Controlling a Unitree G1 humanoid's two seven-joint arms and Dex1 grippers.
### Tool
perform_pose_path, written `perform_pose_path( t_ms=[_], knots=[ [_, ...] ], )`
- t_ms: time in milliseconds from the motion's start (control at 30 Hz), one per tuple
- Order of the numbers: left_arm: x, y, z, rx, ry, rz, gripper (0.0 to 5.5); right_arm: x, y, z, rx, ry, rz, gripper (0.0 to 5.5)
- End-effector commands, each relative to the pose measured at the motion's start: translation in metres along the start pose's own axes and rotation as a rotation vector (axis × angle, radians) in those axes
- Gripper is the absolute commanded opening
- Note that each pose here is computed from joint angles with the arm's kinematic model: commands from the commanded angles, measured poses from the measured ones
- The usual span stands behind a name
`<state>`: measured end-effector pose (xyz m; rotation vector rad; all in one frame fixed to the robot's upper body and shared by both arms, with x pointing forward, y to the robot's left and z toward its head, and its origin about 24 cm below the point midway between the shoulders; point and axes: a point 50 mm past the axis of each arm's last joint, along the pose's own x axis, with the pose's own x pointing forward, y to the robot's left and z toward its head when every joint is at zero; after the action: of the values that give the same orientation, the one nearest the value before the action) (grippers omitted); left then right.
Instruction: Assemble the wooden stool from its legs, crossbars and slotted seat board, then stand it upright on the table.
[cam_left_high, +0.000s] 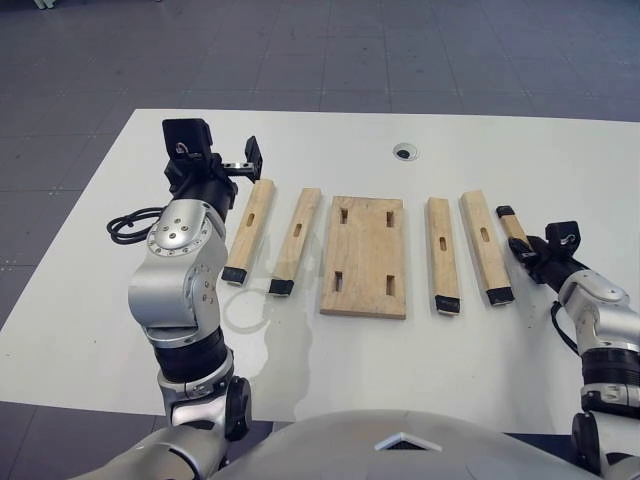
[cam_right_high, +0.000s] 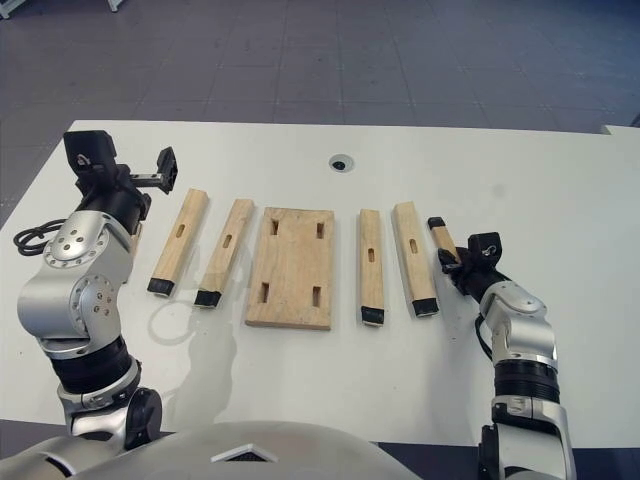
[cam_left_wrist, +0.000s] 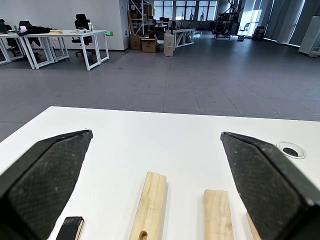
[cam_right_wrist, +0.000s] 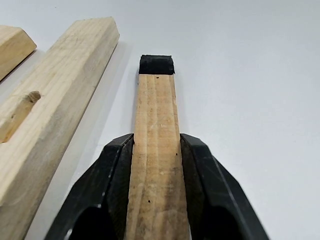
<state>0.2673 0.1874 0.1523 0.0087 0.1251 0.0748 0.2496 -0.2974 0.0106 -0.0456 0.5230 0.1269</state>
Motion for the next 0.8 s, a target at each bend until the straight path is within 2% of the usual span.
perform_pose_path(
  t_ms=[33,167,233,300,400,500,633,800],
  knots=[
    [0.002,0.005,0.004,0.015,0.003,0.010,4.73,-0.012,-0.006,-0.067,0.096,0.303,-0.075,1.32],
    [0.008,0.015,0.010,-0.027,0.031,-0.091,4.73,-0.004,-0.040,0.061,0.027,-0.089,-0.190,1.32],
    [0.013,0.009,0.024,-0.228,0.029,-0.324,4.73,-0.002,-0.021,0.129,-0.035,-0.280,-0.128,1.31],
    [0.017,-0.002,0.039,-0.424,0.048,-0.613,4.73,-0.001,0.018,0.171,-0.082,-0.410,0.008,1.31],
    [0.022,-0.010,0.050,-0.625,0.078,-0.840,4.73,-0.001,0.064,0.197,-0.063,-0.494,0.174,1.31],
    [0.028,-0.020,0.055,-0.779,0.121,-0.964,4.73,-0.001,0.112,0.202,0.001,-0.509,0.384,1.31],
    [0.034,-0.030,0.057,-0.860,0.194,-0.976,4.73,-0.012,0.160,0.211,-0.022,-0.539,0.570,1.31],
    [0.036,-0.044,0.056,-0.857,0.253,-0.956,4.73,-0.023,0.199,0.216,-0.085,-0.560,0.705,1.31]
  ],
)
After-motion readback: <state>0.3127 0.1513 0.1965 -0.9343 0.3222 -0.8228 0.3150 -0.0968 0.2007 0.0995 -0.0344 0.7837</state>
